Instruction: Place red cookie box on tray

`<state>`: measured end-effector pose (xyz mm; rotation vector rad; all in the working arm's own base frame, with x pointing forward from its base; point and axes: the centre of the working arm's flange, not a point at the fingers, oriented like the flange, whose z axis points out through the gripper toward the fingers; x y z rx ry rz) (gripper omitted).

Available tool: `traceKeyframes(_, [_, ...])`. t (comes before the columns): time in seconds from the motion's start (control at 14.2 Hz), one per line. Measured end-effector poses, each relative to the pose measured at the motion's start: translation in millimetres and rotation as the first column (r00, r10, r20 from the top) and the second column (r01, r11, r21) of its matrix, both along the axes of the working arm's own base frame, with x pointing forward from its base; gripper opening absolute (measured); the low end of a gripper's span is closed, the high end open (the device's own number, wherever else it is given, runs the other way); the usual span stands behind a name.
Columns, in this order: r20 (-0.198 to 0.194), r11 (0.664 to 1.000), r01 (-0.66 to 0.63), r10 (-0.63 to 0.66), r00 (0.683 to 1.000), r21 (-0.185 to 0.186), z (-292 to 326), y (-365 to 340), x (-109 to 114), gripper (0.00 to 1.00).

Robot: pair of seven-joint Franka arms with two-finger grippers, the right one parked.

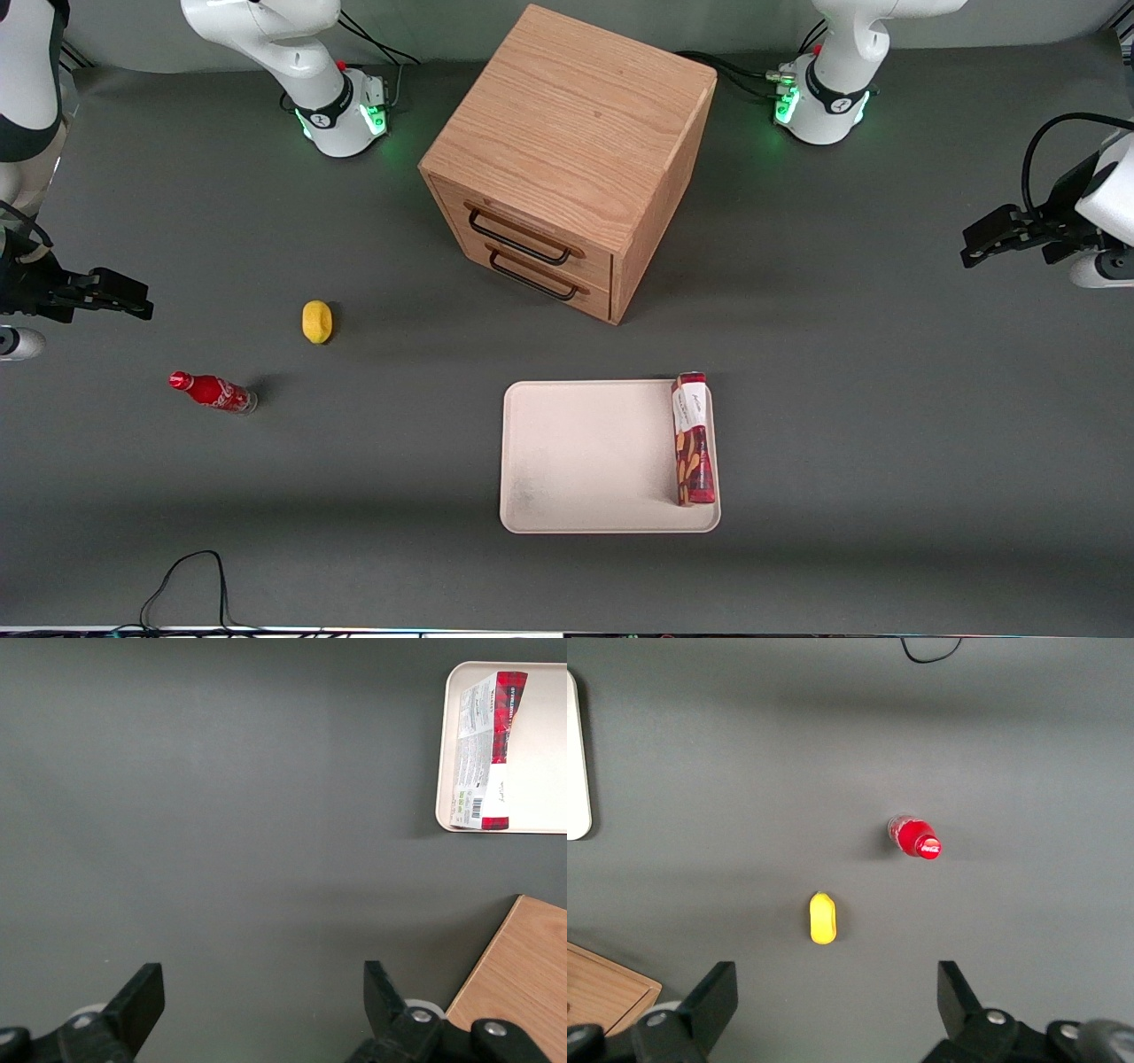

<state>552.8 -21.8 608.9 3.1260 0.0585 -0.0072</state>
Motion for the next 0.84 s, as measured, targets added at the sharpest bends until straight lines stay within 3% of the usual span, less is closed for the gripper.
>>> traceKeyframes(0.35, [-0.064, 1.000, 0.017, -0.017, 0.998, 0.002, -5.3, 6.1, -7.0, 1.00])
traceKeyframes(0.84, [-0.067, 1.000, 0.018, -0.017, 0.998, 0.002, -5.4, 12.1, -7.3, 1.00])
